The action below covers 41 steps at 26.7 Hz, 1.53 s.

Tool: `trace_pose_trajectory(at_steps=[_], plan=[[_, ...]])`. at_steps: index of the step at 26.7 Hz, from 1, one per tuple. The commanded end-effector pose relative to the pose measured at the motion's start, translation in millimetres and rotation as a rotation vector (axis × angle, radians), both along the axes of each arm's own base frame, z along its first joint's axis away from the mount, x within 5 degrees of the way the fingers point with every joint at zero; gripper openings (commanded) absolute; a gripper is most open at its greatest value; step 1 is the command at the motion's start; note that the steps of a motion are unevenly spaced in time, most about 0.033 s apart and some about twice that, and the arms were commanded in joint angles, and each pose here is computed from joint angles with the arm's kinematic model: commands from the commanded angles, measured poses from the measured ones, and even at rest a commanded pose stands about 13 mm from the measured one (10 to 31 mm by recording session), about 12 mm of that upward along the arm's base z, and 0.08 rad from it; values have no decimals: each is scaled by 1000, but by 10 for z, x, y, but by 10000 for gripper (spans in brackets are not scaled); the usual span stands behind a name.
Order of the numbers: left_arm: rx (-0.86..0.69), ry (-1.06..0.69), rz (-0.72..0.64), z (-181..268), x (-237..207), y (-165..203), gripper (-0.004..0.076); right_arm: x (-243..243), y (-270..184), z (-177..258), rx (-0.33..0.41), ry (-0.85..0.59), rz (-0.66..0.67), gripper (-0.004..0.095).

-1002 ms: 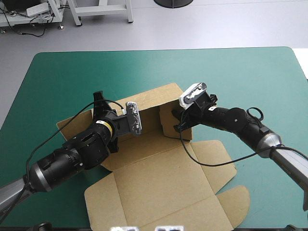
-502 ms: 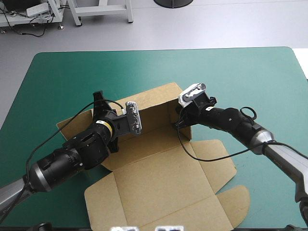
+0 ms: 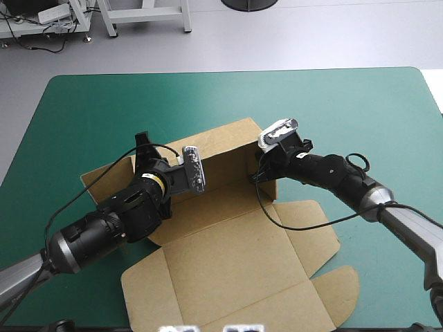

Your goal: Fold the box

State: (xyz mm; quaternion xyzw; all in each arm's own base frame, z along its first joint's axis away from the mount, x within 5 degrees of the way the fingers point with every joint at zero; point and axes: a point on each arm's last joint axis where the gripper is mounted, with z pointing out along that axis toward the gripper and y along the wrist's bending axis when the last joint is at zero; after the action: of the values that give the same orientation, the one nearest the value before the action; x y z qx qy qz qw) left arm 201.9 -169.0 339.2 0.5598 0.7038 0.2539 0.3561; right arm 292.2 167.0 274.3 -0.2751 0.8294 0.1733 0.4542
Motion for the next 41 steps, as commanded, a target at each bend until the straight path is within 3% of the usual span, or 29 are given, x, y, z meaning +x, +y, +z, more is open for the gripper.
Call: trace_pose_trajectory(at_steps=[1, 4, 6, 7, 9, 17, 20, 23, 28, 33, 41], plan=[[-68, -6, 24, 123, -19, -15, 0, -48, 24, 193, 68, -4, 13, -9], [-110, -2, 43, 254, -38, -33, 116, -39, 18, 198, 75, -7, -1, -9], [-128, -9, 28, 321, -76, -60, 220, -34, 14, 200, 83, -4, -13, -9], [-131, -13, -6, 356, -135, -106, 340, -30, 12, 202, 87, -4, -21, -9], [-125, -14, -40, 384, -238, -154, 414, -27, 10, 204, 89, -5, -26, -9], [-35, 27, -66, 433, -662, -223, 413, -10, -3, 214, 115, -2, -64, -10], [-120, 59, -76, 551, -848, -274, 398, -15, 1, 211, 123, 10, -64, -9], [-232, 84, -138, 757, -1023, -350, 298, -25, 8, 205, 130, 27, -59, -9], [-366, 119, -201, 1070, -1167, -381, -8, -27, 3, 198, 134, 41, -64, -10], [-469, 233, -169, 1174, -1148, -342, 0, -43, -7, 168, 124, 83, -71, -10], [-766, 291, 59, 1614, -770, 42, 0, -78, 0, 136, 101, 129, -47, -10]])
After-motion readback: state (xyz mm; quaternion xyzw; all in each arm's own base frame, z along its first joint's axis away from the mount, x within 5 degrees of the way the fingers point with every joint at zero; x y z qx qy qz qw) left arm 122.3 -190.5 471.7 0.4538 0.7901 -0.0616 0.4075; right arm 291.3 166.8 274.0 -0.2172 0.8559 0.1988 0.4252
